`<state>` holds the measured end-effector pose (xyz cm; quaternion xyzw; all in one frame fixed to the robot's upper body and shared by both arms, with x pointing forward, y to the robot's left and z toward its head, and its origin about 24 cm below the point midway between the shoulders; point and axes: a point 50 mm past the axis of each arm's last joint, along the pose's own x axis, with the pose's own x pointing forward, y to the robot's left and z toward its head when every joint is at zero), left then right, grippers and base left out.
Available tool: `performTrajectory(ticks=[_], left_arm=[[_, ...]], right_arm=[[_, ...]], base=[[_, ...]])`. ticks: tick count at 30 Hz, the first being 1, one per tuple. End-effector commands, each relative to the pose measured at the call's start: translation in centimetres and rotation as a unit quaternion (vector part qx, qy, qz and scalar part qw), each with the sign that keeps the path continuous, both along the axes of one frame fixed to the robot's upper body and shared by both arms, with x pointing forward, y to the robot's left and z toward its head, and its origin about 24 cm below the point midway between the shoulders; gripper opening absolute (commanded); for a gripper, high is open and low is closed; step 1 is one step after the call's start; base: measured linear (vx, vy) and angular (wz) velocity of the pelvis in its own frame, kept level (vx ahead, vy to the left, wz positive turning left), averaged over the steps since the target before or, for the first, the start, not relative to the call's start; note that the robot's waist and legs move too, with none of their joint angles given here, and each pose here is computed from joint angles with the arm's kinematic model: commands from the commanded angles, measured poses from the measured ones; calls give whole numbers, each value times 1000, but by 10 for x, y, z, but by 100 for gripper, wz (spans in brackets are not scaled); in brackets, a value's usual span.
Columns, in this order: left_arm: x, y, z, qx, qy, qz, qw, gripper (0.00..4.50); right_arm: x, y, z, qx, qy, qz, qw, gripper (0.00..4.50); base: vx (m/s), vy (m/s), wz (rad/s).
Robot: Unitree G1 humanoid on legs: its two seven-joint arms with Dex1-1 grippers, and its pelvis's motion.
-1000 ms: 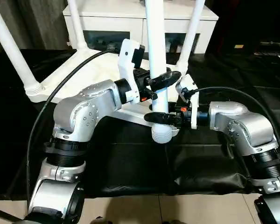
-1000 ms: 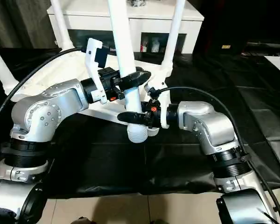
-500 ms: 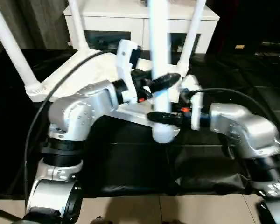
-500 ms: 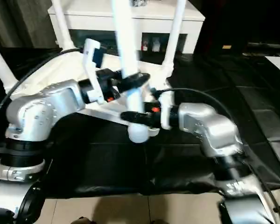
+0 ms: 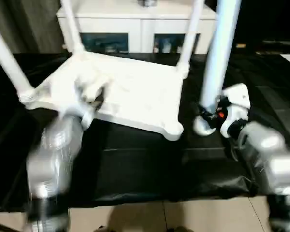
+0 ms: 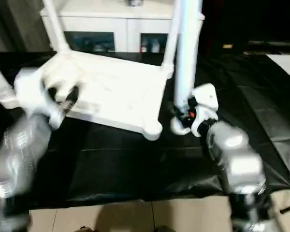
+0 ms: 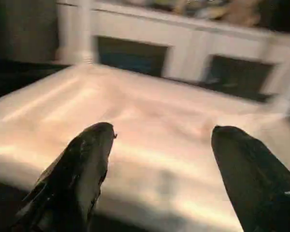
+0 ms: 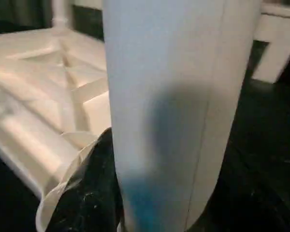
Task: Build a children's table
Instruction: Insert table leg to table base
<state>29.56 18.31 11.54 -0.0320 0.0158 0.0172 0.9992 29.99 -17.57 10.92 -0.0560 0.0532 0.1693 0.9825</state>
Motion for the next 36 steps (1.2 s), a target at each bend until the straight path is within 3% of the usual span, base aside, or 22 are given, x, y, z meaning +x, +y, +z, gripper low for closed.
performTrajectory(ticks=[1,3,12,18,36], left_arm=[[-2,-5,-3,37,0,21,999,374],[-1,-8,-6,60,-2,35,998,374],[2,-15,0,70,-42,68,994,374],[1,-17,0,91,-68,36,993,374],[-1,-24,-2,88,-80,9,993,374]], right_arm=[[-3,0,-2,25,-4,-31,999,184],[-3,5,-4,60,-10,-48,997,184],[-8,31,-8,70,-21,-4,997,184],[-9,33,-9,80,-21,0,997,184],[-8,41,-9,82,-17,38,996,184]], base=[[0,0,0],[0,0,0],[12,-90,3],[-13,-134,-3],[29,-29,1]])
